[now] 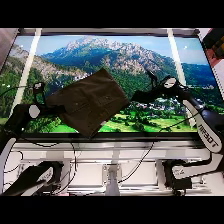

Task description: Fold the clothes and pants, and hang the long-sleeved shirts on hangers.

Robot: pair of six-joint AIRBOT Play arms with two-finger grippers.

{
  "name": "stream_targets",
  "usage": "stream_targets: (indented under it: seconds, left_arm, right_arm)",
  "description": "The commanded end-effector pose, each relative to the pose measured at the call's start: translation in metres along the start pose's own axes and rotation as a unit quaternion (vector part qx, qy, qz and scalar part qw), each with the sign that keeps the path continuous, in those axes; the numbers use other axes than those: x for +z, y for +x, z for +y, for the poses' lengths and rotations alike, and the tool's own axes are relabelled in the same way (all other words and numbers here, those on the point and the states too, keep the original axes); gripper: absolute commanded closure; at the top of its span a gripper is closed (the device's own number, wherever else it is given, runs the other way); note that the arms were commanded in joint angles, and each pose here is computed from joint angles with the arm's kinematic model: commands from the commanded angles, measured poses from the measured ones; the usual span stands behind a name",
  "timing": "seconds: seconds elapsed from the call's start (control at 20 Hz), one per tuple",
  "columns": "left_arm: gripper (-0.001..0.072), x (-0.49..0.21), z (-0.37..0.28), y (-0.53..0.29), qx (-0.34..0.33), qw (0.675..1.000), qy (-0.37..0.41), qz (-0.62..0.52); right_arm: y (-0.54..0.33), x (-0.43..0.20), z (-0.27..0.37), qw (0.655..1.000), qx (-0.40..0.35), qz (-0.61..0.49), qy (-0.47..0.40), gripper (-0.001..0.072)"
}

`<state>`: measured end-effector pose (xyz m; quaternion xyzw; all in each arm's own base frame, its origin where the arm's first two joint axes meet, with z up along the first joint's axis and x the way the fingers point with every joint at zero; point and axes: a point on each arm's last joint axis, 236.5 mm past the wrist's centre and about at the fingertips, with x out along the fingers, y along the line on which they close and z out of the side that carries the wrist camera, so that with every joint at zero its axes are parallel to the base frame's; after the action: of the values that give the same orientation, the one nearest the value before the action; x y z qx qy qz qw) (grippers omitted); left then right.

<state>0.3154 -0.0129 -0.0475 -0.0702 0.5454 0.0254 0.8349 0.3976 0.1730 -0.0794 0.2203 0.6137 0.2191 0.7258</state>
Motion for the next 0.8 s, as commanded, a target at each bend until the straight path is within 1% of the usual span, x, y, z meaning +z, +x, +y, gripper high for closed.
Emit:
stream_targets:
  seconds: [0.0,0.2,0.35,0.5,0.6,0.65,0.7,0.75]
  left_arm:
    - [0.0691,-0.009,0.005,0.006,0.006,1.0,-0.005,0.023]
    - [0.0691,-0.014,0.005,0.013,0.006,0.999,-0.007,0.037]
    - [0.0691,-0.016,0.006,0.015,0.007,0.999,-0.007,0.041]
    - [0.0691,-0.016,0.005,0.016,0.007,0.999,-0.007,0.043]
    - [0.069,-0.017,0.001,0.016,-0.002,0.999,-0.017,0.044]
    - [0.069,-0.017,-0.004,0.016,-0.011,0.999,-0.025,0.045]
    - [0.069,-0.018,-0.009,0.016,-0.021,0.998,-0.035,0.047]
    - [0.069,-0.018,-0.015,0.015,-0.033,0.997,-0.047,0.048]
  right_arm:
    - [0.023,-0.004,0.005,0.996,0.044,0.019,0.079,0.0142]
    - [0.034,0.002,0.017,0.991,0.084,0.011,0.107,0.0143]
    - [0.04,0.002,0.02,0.99,0.085,0.011,0.11,0.0144]
    - [0.05,-0.005,0.026,0.99,0.087,0.023,0.11,0.0175]
    - [0.054,-0.002,0.035,0.989,0.094,0.013,0.109,0.033]
    - [0.055,0.004,0.039,0.991,0.096,0.002,0.098,0.0473]
    - [0.054,0.011,0.041,0.992,0.094,-0.01,0.087,0.0641]
    - [0.051,0.02,0.045,0.993,0.095,-0.023,0.065,0.0662]
